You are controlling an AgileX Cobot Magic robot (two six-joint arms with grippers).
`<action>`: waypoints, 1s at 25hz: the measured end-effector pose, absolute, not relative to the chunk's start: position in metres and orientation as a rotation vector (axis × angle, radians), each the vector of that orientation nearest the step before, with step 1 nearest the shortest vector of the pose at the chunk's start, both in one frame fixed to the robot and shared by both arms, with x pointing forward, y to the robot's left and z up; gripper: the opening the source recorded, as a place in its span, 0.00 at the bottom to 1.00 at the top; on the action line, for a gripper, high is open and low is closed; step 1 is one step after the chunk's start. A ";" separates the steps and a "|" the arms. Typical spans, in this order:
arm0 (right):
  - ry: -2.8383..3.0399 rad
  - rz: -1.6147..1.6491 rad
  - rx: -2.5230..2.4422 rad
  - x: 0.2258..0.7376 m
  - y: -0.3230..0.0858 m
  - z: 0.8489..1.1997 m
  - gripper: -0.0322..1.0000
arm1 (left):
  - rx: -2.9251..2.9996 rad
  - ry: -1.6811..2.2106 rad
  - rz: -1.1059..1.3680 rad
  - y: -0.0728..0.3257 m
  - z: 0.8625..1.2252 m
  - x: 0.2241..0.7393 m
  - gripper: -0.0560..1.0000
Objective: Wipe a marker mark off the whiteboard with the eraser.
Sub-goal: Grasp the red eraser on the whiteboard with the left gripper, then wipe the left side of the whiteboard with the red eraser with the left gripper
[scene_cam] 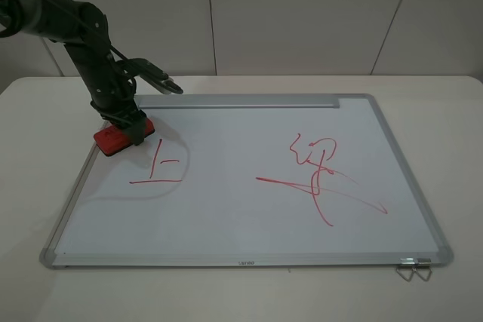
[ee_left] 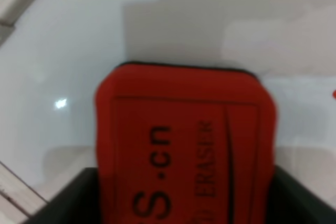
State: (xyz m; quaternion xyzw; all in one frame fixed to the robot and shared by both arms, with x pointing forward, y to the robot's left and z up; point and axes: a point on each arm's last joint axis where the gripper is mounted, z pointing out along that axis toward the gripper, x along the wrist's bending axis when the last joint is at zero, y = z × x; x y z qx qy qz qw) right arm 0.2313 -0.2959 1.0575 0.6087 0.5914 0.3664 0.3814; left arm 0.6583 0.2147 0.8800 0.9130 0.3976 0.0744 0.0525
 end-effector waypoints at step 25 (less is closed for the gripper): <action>1.509 0.935 1.553 0.231 -0.296 1.057 0.72 | 2.631 1.391 0.227 0.169 0.912 0.645 0.59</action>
